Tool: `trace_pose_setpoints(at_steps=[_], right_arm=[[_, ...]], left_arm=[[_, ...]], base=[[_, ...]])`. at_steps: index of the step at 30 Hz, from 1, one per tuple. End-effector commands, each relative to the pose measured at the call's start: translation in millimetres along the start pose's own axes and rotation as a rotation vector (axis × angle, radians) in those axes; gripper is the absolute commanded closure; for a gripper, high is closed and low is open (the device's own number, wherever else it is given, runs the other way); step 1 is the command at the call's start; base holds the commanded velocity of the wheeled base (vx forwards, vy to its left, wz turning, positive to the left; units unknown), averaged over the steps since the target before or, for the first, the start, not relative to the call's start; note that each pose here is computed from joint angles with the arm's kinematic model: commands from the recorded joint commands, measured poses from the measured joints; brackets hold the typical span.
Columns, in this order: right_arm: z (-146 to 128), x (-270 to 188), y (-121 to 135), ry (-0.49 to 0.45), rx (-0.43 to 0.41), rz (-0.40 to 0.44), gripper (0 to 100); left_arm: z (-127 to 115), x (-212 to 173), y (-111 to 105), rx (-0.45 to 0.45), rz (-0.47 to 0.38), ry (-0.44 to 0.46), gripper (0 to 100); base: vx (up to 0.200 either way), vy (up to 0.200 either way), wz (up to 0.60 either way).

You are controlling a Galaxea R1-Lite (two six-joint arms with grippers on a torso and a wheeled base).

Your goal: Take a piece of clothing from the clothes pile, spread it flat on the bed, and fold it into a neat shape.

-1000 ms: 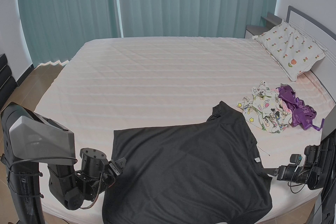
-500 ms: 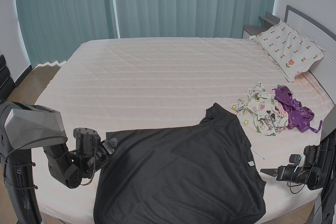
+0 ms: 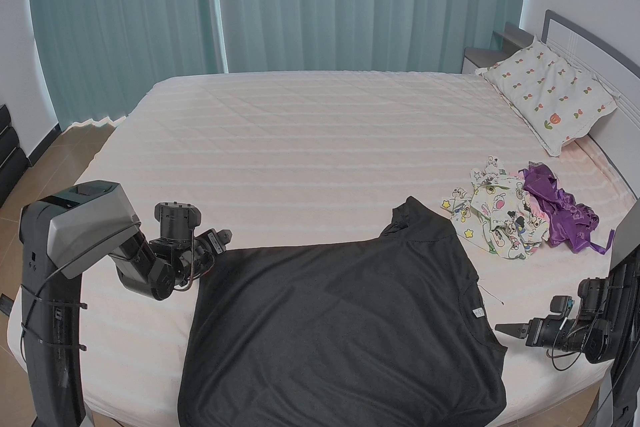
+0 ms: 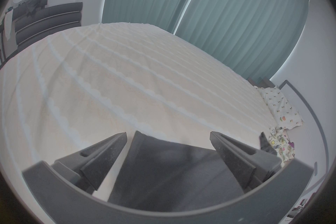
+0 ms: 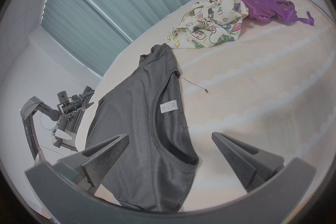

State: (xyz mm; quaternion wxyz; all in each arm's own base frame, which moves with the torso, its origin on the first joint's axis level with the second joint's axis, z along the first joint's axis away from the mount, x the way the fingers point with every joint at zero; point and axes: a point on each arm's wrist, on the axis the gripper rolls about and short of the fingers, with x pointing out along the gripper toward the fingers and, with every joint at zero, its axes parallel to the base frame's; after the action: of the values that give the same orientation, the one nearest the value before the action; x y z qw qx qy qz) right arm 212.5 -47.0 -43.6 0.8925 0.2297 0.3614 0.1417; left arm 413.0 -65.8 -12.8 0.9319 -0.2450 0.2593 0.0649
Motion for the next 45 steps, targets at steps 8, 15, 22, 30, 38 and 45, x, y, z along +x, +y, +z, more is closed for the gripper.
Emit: trace_pose_setpoints(at_steps=[8,15,22,30,38,45], right_arm=[[-1,-1,1,0.001,-0.001,0.002,0],[-1,0,1,0.000,-0.002,0.002,0],[-1,0,1,0.000,-0.002,0.002,0],[0,0,0,-0.004,-0.004,0.001,0],[-1,-1,0,-0.001,-0.001,0.001,0],[-1,0,0,-0.002,-0.002,0.001,0]], left_arm=[[-13,44,19,0.015,0.040,0.030,0],[-16,44,20,0.017,0.050,0.047,100],[-1,49,20,0.002,0.051,-0.008,100],[24,61,31,-0.022,0.096,-0.105,100],[31,80,42,-0.025,0.106,-0.138,100],[34,82,39,-0.023,0.112,-0.128,0]], base=[[0.000,0.000,0.00],[0.000,0.000,0.00],[0.000,0.000,0.00],[0.000,0.000,0.00],[0.000,0.000,0.00],[0.000,0.000,0.00]])
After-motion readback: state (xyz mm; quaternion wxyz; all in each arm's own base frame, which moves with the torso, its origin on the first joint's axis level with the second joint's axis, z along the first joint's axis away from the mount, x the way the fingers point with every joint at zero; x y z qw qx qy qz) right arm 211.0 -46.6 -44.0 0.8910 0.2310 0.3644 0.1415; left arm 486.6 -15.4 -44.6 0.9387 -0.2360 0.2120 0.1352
